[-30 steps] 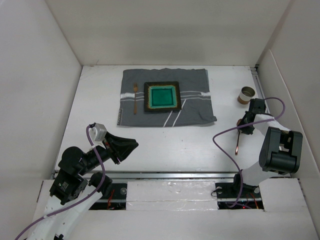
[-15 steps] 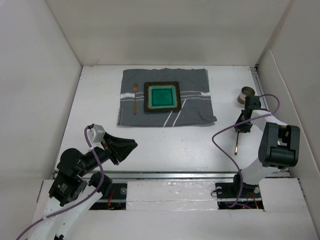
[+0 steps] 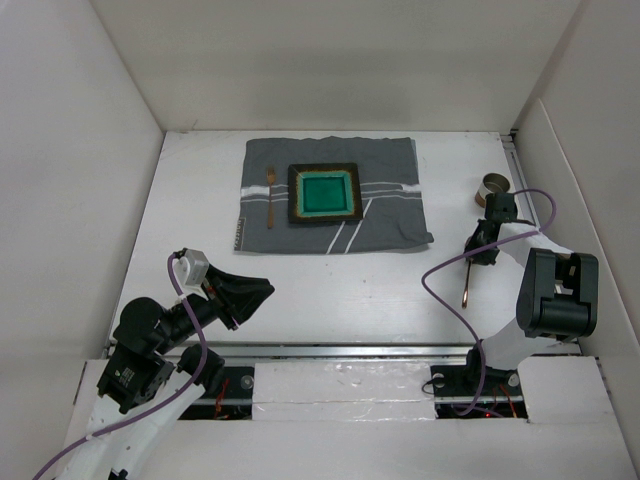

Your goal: Set the dinner table for one person

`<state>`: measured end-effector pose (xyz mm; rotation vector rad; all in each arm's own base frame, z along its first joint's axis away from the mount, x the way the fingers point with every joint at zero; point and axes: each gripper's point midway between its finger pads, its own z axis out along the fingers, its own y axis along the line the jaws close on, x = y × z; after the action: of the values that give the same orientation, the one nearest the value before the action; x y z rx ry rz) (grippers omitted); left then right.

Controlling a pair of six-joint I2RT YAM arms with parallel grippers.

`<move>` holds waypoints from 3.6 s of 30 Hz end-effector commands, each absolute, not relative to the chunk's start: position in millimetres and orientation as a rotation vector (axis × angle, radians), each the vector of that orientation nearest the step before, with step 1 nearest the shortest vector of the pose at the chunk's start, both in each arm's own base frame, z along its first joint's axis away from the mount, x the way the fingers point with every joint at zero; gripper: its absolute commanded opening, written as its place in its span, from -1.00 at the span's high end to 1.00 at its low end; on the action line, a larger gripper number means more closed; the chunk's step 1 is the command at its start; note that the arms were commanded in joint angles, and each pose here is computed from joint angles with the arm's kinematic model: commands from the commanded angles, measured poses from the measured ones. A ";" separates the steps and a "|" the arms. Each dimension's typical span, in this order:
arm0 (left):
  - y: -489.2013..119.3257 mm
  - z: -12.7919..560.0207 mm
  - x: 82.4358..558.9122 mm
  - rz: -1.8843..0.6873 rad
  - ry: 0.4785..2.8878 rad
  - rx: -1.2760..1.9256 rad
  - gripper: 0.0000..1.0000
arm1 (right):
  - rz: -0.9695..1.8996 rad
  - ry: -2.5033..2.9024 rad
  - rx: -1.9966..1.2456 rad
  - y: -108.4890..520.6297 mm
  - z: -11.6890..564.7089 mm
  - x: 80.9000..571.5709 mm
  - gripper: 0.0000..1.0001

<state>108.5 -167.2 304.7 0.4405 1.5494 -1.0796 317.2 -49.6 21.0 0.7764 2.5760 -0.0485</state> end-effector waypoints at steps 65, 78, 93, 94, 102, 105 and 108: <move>-151.0 294.1 188.2 -0.823 1.685 0.158 0.51 | 0.364 2.471 0.002 192.4 76.0 567.4 1.00; -149.8 291.3 190.6 -0.813 1.695 0.143 0.51 | 0.379 2.436 0.042 184.1 82.9 576.4 0.37; -153.2 295.7 184.4 -0.839 1.677 0.180 0.51 | 0.362 1.932 0.202 96.1 254.0 514.8 1.00; -153.4 296.7 183.4 -0.843 1.671 0.185 0.51 | 0.347 1.970 0.262 81.6 233.7 501.2 1.00; -156.3 300.7 174.1 -0.873 1.643 0.233 0.51 | -0.068 1.931 0.653 -68.5 197.5 447.4 0.21; -155.6 300.1 172.9 -0.872 1.647 0.233 0.50 | -0.138 1.894 0.702 -95.1 203.2 453.2 0.00; -155.6 302.7 170.5 -0.878 1.630 0.242 0.50 | -0.179 1.940 0.706 -109.7 192.7 471.9 -0.01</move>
<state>172.3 -154.7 291.9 0.2162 1.6883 -0.8675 450.4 -88.3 166.2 0.6991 2.0237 -0.1163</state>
